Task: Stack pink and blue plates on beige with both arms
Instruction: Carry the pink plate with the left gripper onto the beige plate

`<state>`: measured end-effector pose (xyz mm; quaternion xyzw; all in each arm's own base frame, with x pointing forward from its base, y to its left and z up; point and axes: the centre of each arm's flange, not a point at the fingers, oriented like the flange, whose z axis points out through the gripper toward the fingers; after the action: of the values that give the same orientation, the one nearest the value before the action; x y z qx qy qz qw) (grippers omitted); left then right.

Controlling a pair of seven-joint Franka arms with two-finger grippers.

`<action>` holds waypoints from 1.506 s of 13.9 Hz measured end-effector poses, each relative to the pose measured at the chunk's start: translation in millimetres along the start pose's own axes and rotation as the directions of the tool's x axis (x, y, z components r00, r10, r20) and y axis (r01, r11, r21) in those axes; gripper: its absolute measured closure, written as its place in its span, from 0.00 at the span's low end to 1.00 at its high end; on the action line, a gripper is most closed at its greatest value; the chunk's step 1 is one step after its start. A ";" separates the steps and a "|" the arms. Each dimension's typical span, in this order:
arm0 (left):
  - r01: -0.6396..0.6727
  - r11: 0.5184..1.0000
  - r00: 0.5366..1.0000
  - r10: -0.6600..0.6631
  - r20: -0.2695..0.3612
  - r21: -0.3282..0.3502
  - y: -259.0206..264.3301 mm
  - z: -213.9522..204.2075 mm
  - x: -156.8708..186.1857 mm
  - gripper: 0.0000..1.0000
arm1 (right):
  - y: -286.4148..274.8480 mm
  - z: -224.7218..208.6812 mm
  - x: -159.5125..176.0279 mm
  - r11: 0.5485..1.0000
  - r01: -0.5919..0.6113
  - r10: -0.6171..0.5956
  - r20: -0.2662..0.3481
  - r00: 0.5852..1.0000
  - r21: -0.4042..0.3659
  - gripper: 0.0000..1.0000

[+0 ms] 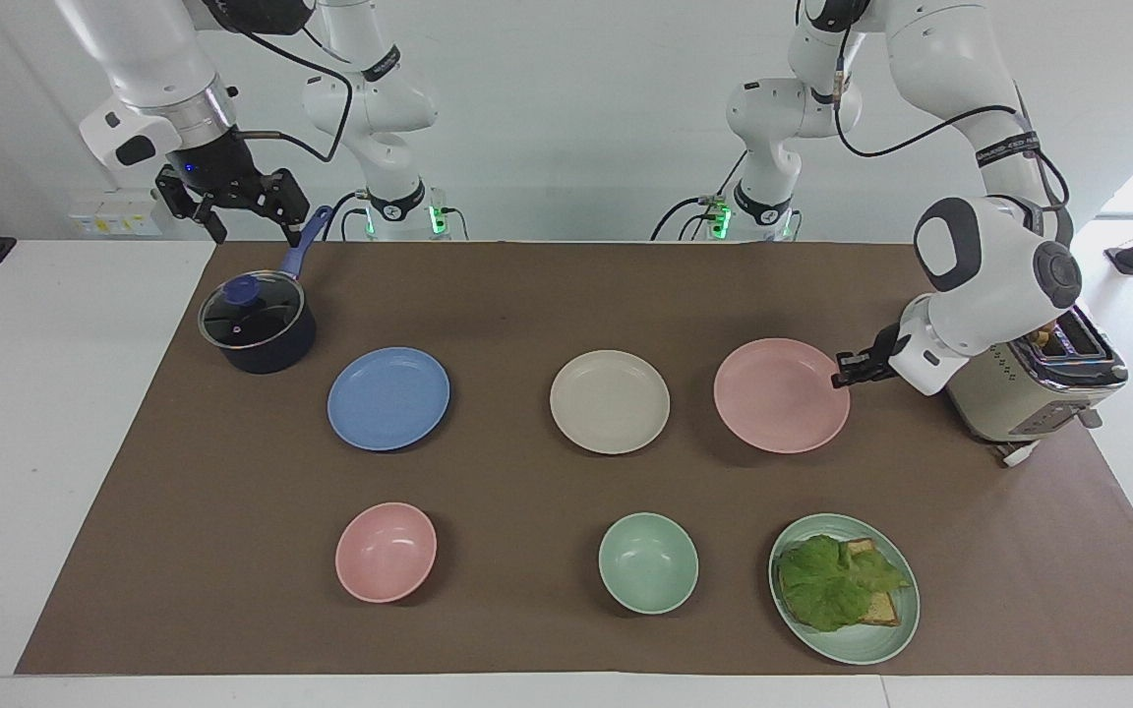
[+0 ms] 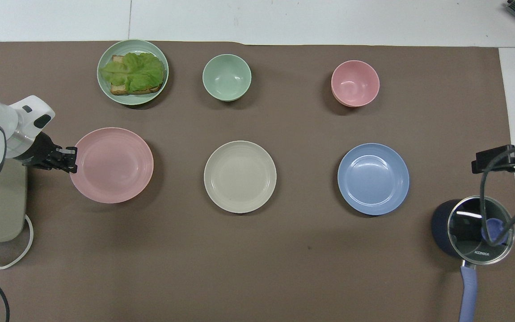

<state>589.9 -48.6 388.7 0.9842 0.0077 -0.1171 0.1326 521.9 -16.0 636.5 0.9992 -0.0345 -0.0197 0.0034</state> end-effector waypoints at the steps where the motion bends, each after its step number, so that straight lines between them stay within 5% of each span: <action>1: -0.014 1.000 1.000 0.014 0.007 -0.012 19.2 4.8 -1.5 0.95 | 0.0 0.0 0.0 1.000 0.000 0.000 0.000 1.000 0.000 0.00; 10: -0.044 0.999 0.997 0.043 -0.058 -0.003 196.5 59.0 -32.4 0.95 | 0.0 0.0 0.0 1.000 0.000 0.000 0.000 1.000 0.000 0.00; 21: -0.041 0.999 0.997 0.041 -0.071 0.001 204.1 101.9 -42.3 0.95 | 0.0 0.0 0.0 1.000 0.000 0.000 0.000 1.000 0.000 0.00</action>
<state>534.9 -271.7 355.9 0.9877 -0.0078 -0.0792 0.1349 521.9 -16.0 636.5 0.9992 -0.0345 -0.0197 0.0034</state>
